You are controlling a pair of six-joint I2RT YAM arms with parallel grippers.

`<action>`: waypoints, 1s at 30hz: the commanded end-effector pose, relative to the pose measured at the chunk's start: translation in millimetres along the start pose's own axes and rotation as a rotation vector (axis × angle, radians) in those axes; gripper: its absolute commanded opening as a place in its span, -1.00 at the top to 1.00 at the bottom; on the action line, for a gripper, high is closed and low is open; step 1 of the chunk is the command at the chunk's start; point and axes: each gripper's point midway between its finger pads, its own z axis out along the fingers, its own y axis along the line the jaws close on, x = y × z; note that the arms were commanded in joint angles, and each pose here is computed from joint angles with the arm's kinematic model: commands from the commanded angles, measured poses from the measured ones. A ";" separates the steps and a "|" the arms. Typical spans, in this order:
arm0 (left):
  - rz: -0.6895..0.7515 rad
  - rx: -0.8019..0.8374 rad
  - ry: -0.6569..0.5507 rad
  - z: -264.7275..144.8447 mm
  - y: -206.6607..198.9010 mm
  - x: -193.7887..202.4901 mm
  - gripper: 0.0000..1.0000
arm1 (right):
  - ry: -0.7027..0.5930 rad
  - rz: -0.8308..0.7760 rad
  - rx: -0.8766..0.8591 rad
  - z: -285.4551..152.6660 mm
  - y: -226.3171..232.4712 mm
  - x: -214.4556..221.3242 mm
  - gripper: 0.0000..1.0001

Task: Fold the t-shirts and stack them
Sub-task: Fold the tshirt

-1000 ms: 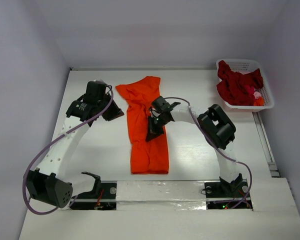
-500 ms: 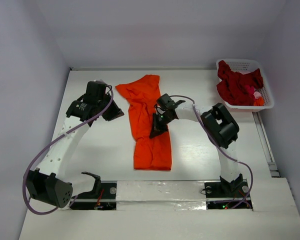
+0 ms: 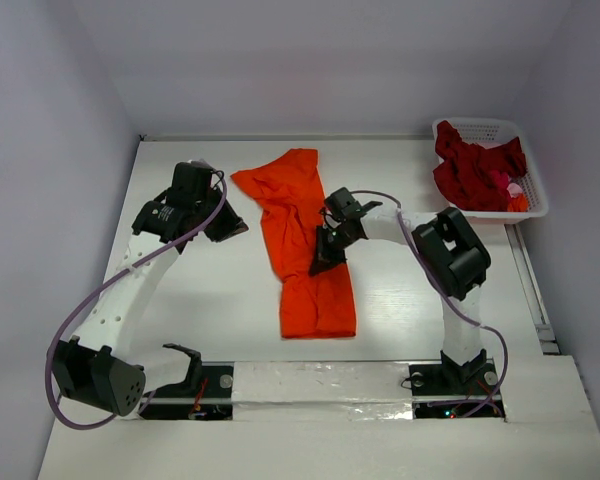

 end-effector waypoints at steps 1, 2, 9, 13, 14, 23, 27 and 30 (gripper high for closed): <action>0.010 0.020 -0.031 -8.2 -2.3 -3.4 1.00 | -0.043 -0.021 0.075 -5.2 -18.6 -2.7 1.00; 0.011 0.015 -0.027 -6.7 -0.2 -1.7 1.00 | -0.045 -0.022 0.075 -5.9 -18.5 -2.7 1.00; 0.002 -0.014 -0.003 5.5 16.0 11.1 1.00 | -0.056 -0.012 0.068 -12.8 -20.8 0.9 1.00; -0.003 -0.020 0.009 6.5 23.3 19.0 1.00 | -0.059 -0.017 0.050 -20.9 -17.1 7.1 1.00; -0.001 -0.022 0.009 6.5 24.8 20.0 1.00 | -0.062 -0.020 0.047 -22.9 -15.9 7.9 1.00; -0.006 -0.024 0.027 6.1 29.4 27.5 1.00 | -0.120 -0.191 0.083 -59.8 8.9 -1.7 0.26; 0.019 -0.009 0.078 11.1 28.6 46.6 1.00 | -0.158 -0.300 0.135 -81.9 33.7 7.3 -0.13; 0.071 0.044 0.184 17.2 21.4 81.3 1.00 | -0.235 -0.332 0.145 -110.9 53.3 12.8 -0.12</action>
